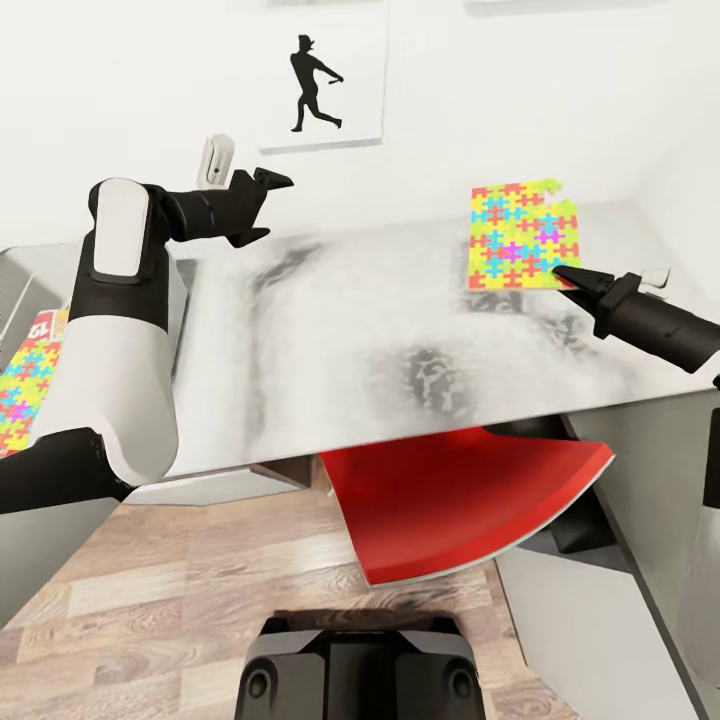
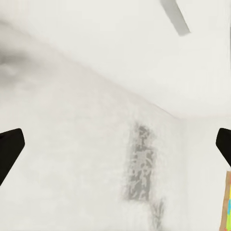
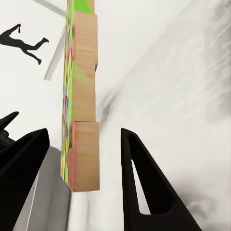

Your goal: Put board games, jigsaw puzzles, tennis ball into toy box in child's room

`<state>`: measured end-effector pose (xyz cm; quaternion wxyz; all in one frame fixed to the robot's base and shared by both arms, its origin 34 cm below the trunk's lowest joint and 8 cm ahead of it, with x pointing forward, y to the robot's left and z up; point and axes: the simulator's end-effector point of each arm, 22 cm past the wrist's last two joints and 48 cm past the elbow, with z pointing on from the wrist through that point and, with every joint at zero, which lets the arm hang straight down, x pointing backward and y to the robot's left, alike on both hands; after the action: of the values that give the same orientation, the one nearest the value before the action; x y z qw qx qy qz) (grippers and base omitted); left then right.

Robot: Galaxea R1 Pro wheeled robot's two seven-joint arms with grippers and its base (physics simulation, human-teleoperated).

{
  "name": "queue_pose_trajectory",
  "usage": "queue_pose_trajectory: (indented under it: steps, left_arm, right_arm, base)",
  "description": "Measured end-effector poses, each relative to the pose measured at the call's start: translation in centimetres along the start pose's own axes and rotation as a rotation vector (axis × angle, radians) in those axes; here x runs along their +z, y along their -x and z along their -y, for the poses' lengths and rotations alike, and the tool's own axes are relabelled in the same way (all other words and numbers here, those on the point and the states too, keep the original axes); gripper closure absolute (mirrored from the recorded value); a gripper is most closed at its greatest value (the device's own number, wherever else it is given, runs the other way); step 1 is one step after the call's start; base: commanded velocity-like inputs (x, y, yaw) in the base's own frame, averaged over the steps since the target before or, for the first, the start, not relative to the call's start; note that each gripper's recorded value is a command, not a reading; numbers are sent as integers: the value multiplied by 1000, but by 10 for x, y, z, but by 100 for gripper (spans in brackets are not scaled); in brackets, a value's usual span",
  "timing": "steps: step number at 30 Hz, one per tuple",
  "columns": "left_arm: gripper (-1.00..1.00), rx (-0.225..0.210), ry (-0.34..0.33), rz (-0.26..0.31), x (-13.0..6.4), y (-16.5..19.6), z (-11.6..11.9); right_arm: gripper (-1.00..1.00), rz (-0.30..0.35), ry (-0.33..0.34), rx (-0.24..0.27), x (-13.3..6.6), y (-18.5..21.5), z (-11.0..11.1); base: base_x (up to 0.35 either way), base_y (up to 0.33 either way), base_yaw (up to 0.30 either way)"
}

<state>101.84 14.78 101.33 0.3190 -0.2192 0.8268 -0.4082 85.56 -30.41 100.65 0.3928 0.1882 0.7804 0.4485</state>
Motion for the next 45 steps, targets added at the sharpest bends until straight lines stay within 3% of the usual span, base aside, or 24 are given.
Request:
queue_pose_trajectory:
  steps: [35,45]
  left_arm:
    - [-100,14,-17,17,-23,4,23]
    - [-100,22,-24,25,-30,8,32]
  right_arm:
    - [100,18,38,-24,-14,8,-36]
    - [100,23,-15,-29,-17,12,-32]
  base:
    - [-105,63,0]
    - [-12,11,0]
